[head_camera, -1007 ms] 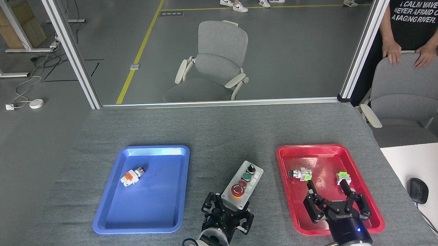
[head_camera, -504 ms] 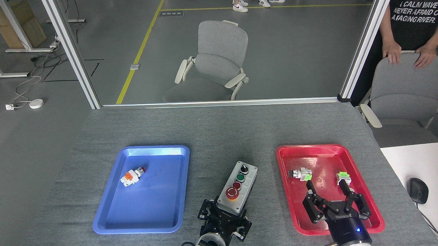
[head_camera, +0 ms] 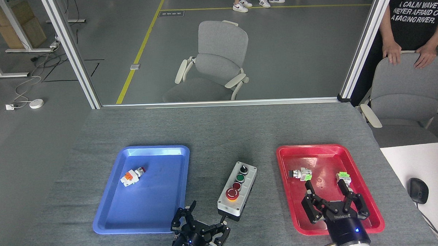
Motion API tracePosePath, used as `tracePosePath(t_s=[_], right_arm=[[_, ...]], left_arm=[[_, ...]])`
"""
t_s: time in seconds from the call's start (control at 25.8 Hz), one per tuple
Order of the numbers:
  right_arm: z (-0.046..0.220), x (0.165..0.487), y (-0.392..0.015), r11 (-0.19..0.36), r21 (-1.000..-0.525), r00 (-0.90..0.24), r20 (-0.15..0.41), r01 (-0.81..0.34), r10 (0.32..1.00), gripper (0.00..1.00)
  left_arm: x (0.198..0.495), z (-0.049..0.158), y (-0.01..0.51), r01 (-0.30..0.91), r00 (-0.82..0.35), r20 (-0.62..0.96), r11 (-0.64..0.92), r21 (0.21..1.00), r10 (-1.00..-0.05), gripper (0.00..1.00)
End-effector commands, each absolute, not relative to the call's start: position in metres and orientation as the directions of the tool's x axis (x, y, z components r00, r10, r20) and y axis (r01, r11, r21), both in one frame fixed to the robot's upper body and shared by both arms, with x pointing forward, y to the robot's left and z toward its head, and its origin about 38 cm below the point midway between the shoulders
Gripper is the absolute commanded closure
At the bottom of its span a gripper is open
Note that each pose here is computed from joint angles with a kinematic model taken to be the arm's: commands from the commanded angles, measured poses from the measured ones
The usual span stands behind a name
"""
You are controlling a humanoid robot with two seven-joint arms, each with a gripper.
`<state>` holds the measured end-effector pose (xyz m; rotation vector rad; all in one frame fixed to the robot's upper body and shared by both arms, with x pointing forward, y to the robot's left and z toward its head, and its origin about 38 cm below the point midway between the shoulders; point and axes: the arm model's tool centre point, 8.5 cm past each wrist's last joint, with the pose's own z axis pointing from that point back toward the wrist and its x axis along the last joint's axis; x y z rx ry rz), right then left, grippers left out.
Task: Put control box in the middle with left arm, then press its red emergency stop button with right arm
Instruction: 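Open the left gripper and withdraw it back over the blue tray, then move the right gripper from the red tray to the control box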
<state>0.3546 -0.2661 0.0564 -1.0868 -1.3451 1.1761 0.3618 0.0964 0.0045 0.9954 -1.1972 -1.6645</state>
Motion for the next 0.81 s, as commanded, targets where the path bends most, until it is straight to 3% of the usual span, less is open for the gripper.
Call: tracePosePath(t_s=[0.0, 0.08, 0.19, 0.39, 0.77], right_arm=[[0.056, 0.355, -0.264, 0.099, -0.995, -0.097, 0.098, 0.013, 0.990, 0.11], [0.055, 0.355, -0.262, 0.081, -0.997, -0.101, 0.080, 0.012, 0.992, 0.25], [0.053, 0.354, -0.257, 0.080, -0.997, -0.111, 0.079, 0.005, 0.991, 0.59], [0.047, 0.353, -0.242, 0.074, -0.997, -0.143, 0.076, -0.018, 0.987, 0.97], [0.047, 0.363, -0.192, 0.085, -0.995, -0.252, 0.098, -0.060, 0.963, 1.00]], left_arm=[[0.357, 0.031, 0.136, 0.113, -0.277, -0.126, -0.163, 0.980, -0.953, 0.01], [0.359, 0.044, 0.161, 0.087, -0.222, -0.119, -0.141, 0.986, -0.968, 0.01], [0.368, 0.062, 0.202, 0.050, -0.137, -0.093, -0.100, 0.994, -0.986, 0.01], [0.385, 0.084, 0.258, 0.009, -0.027, -0.041, -0.041, 0.999, -0.999, 0.01], [0.392, 0.096, 0.281, -0.021, 0.046, -0.002, -0.003, 1.000, -0.999, 0.01]])
